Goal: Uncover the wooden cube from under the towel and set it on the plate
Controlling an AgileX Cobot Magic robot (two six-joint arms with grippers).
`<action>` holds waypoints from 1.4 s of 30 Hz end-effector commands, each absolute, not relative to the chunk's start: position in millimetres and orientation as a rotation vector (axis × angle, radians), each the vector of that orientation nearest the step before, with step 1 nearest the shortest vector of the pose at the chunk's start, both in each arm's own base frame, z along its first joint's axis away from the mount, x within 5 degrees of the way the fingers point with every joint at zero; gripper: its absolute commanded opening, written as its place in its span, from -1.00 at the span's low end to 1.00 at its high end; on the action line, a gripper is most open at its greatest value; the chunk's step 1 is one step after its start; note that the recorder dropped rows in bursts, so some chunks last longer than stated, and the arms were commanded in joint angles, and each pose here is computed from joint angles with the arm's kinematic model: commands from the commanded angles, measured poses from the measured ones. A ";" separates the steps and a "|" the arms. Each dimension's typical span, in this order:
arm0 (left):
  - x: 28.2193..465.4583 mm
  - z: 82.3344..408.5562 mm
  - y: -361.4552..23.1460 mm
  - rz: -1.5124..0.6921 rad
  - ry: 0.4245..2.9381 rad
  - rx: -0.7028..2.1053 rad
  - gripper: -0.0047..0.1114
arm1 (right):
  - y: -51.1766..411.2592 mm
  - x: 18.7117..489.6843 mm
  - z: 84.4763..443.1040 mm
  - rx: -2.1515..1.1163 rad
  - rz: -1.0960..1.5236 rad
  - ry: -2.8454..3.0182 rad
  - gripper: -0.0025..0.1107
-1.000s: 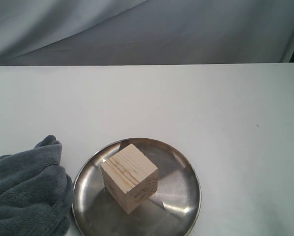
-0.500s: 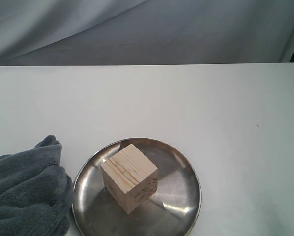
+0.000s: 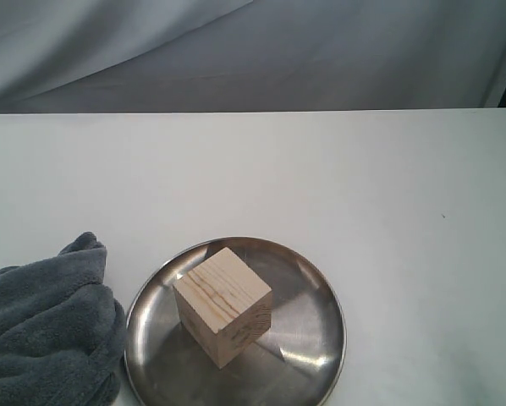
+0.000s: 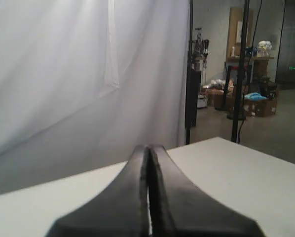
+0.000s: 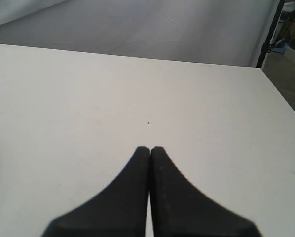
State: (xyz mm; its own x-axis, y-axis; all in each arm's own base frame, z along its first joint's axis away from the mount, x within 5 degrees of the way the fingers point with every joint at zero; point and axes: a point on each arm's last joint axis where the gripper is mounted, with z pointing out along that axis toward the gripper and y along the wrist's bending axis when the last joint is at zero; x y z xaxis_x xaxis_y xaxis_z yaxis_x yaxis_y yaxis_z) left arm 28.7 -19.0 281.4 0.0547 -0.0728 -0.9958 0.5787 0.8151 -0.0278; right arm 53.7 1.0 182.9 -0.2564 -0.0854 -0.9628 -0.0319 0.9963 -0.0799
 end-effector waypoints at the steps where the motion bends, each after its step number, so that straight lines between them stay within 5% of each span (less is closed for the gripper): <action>1: 37.0 247.9 -27.7 -0.570 1.496 0.433 -0.92 | 0.7 53.5 182.2 -0.078 -0.054 1.825 -0.96; 9: 45.0 199.6 -33.8 -0.559 1.601 0.454 -0.92 | 0.7 53.5 182.2 -0.078 -0.054 1.825 -0.96; 42: 45.2 186.8 -30.6 -0.449 1.724 0.508 -0.92 | 0.7 53.5 182.2 -0.078 -0.054 1.825 -0.96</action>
State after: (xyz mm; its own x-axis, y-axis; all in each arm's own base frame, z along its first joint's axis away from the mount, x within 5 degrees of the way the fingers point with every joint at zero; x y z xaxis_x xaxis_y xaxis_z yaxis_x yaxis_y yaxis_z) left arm 44.4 -31.8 188.1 -0.1855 0.0918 -0.9784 0.5783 0.8151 -0.0332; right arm 53.7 1.0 182.9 -0.2564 -0.0854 -0.9628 -0.0319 0.9963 -0.0799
